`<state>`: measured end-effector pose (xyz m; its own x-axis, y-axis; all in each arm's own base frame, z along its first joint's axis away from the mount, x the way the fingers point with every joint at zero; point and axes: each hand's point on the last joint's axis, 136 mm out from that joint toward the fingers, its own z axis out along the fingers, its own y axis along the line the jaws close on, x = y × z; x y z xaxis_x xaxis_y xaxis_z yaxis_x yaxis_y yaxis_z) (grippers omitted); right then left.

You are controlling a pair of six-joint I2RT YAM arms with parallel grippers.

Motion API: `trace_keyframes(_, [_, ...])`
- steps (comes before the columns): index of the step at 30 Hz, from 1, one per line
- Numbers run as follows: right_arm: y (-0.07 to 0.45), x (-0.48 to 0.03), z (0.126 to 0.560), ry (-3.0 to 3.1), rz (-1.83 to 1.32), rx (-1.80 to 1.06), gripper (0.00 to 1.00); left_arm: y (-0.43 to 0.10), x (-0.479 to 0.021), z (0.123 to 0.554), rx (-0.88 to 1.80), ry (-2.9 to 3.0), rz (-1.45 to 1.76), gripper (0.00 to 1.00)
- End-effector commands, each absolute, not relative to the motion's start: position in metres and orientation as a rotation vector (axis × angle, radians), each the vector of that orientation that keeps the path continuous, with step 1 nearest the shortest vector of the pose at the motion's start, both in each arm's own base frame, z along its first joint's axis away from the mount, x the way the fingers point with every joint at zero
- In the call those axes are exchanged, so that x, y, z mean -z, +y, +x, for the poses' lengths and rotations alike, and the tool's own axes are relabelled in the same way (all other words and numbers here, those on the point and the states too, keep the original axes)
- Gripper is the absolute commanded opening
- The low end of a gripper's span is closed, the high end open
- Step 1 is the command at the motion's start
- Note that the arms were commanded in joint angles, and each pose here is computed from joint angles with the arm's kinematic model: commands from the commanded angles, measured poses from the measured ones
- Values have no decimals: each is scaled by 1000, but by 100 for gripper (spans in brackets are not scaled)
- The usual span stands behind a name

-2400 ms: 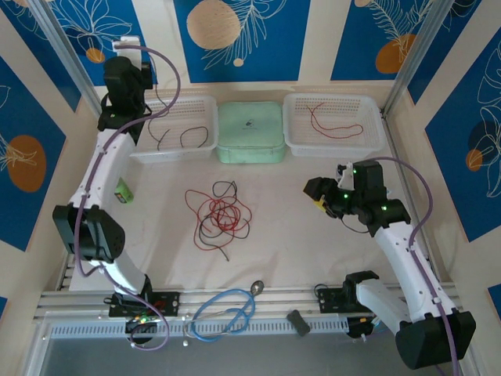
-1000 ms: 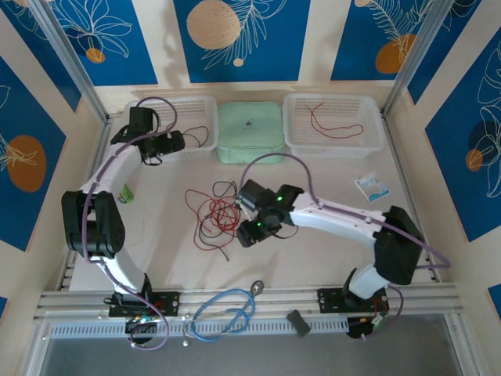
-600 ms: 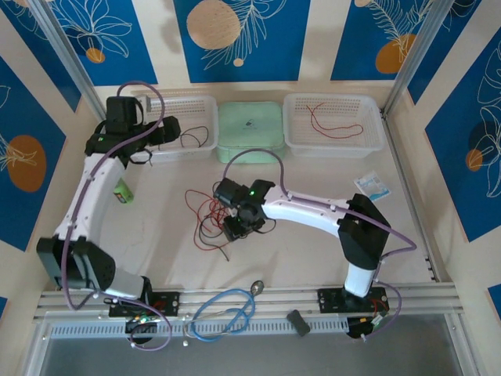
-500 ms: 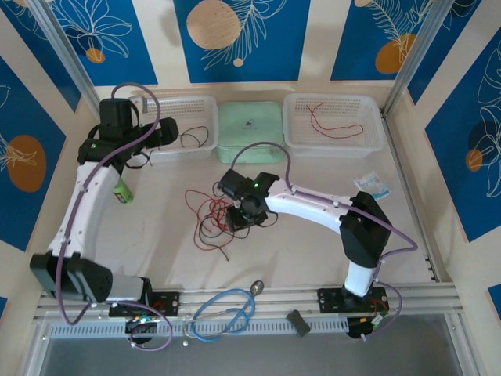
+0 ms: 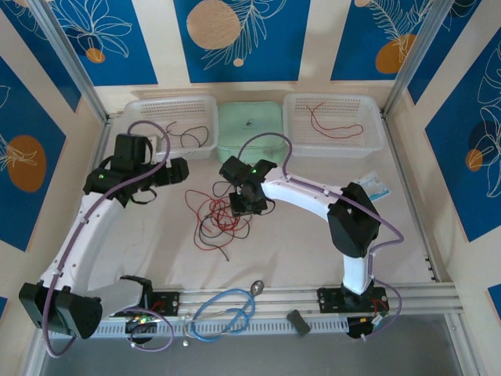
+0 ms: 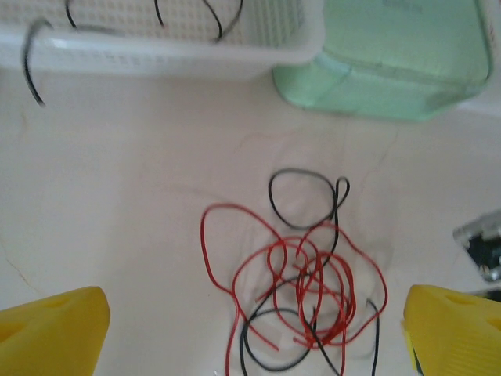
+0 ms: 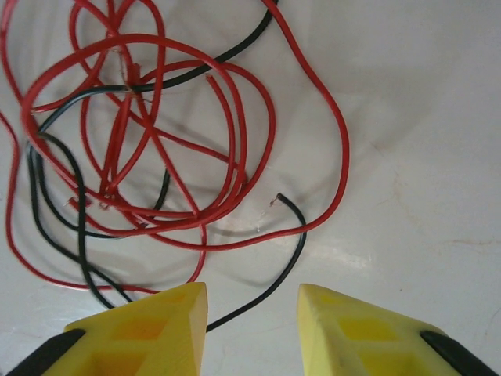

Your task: Untangle the cables

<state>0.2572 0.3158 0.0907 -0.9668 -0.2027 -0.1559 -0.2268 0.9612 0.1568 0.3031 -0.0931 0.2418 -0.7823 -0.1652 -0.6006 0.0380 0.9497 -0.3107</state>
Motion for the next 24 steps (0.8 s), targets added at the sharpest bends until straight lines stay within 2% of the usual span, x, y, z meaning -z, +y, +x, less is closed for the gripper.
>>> trace_keyframes(1, [318, -92, 264, 2968, -349, -249, 34, -100, -236, 287, 433, 2454, -103, 95])
trace_keyframes(8, [349, -103, 270, 2961, -366, -460, 33, -98, -220, 263, 423, 2483, -130, 93])
trace_keyframes(15, [382, -108, 284, 2998, -212, -798, 36, -96, -175, 237, 428, 2583, -175, 84])
trace_keyframes(24, [369, -92, 307, 3021, -186, -597, 36, -109, -111, 250, 432, 2651, -245, 71])
